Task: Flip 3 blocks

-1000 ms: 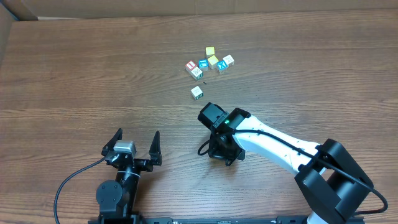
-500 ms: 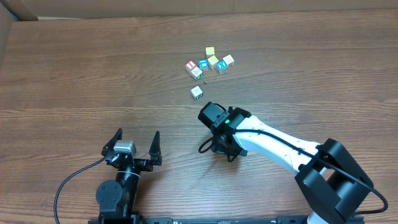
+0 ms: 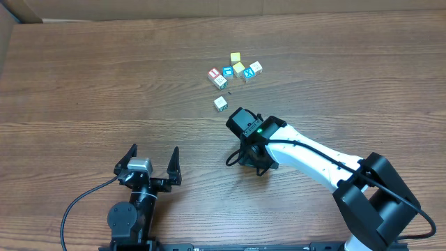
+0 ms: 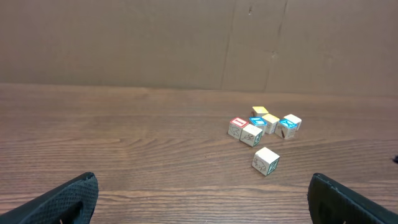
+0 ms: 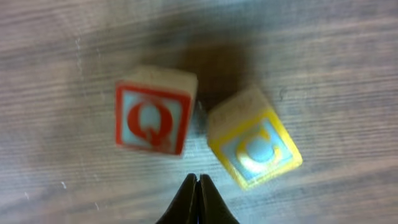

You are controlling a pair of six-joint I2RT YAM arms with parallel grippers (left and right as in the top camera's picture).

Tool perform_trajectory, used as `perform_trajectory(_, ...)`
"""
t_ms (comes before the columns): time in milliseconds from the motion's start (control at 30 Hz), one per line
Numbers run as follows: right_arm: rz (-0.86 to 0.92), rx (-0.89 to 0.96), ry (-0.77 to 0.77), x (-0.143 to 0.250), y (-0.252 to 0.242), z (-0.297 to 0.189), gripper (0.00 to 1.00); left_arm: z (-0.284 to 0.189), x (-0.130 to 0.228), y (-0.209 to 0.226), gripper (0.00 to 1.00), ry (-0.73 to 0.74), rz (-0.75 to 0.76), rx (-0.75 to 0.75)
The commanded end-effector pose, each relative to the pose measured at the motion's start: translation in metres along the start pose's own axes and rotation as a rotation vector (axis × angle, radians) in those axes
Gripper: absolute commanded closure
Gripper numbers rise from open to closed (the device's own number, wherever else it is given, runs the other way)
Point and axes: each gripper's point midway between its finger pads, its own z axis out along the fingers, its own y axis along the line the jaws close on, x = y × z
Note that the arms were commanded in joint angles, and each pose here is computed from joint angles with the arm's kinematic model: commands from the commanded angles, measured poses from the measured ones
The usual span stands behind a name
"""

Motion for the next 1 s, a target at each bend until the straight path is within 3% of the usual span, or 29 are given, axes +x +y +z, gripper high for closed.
perform_trajectory(0,-0.014,-0.090,-0.016,-0.013,0.011,-0.036,0.96,0.000,0.001,-0.002,0.00,-0.001,0.023,0.009)
perform_trajectory(233,0.083,-0.058,0.007,-0.021,-0.021,-0.053,0.96,0.000,0.001,-0.002,0.00,-0.001,0.023,0.009)
perform_trajectory(700,0.236,-0.021,0.059,0.001,-0.046,-0.005,0.96,0.000,0.001,-0.002,0.00,-0.001,0.023,0.009)
perform_trajectory(967,0.227,-0.037,-0.032,-0.016,-0.044,0.003,0.96,0.000,0.001,-0.002,0.00,-0.001,0.023,0.009)
